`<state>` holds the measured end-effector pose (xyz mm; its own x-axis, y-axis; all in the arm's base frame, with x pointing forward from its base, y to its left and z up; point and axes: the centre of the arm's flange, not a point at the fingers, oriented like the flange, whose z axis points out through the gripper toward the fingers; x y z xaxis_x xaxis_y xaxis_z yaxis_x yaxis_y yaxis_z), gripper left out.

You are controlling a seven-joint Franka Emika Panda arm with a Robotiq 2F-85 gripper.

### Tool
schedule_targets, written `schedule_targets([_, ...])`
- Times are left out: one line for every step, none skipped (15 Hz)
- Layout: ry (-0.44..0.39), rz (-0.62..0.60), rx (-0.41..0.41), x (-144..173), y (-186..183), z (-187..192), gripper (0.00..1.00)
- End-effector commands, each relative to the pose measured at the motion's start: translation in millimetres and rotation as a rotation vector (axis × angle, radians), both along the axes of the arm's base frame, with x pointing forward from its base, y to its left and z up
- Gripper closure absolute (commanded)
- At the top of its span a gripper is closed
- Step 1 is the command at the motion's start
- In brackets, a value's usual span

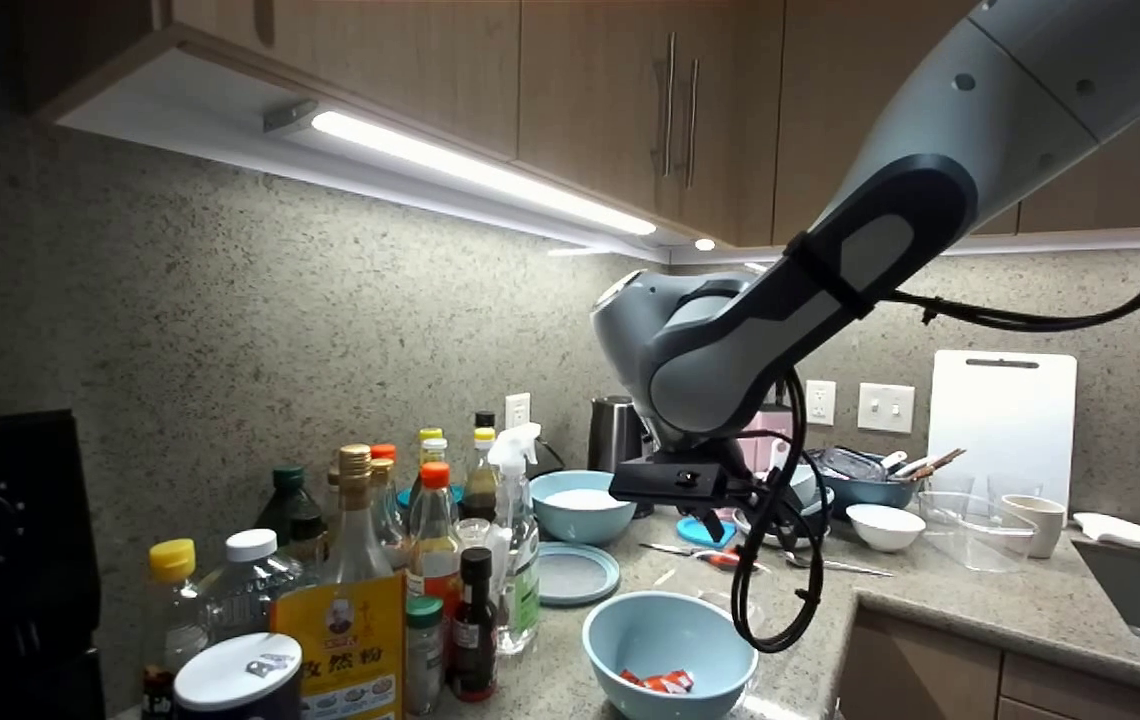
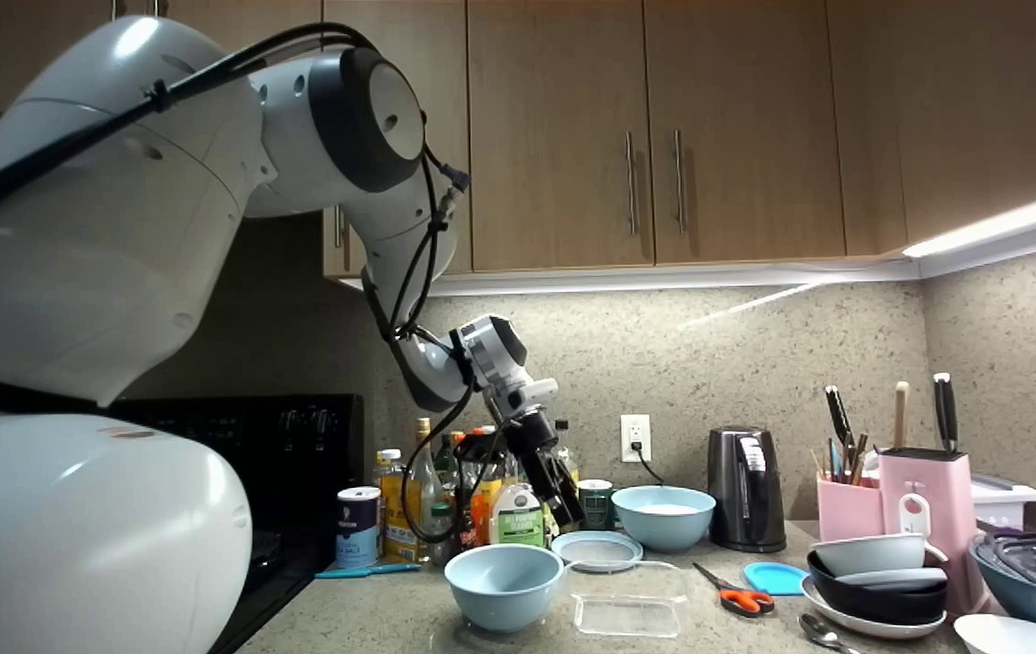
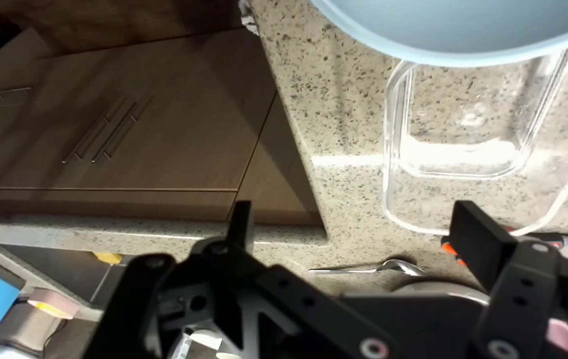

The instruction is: Pour the contents in the lunch box into the blue bowl

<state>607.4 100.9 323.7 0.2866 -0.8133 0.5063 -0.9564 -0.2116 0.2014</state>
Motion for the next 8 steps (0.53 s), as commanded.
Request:
schedule_targets([-0.007, -0.009, -0.005, -2.3, 1.7, 3.5, 0.00])
schedule_targets([-0.010, -0.012, -0.006, -3.2, 1.7, 4.7, 0.00])
schedule_targets([-0.009, -0.014, -0.008, -3.4, 0.7, 4.3, 0.00])
schedule_targets([-0.008, -0.015, -0.009, -3.7, -0.3, 3.6, 0.00])
schedule_targets([-0.007, -0.015, -0.011, -4.0, -0.7, 3.1, 0.00])
schedule_targets([-0.007, -0.015, -0.011, -4.0, -0.8, 3.0, 0.00])
schedule_targets([-0.007, -0.015, -0.011, -4.0, -0.8, 3.0, 0.00])
schedule_targets([-0.007, -0.015, -0.011, -4.0, -0.8, 3.0, 0.00])
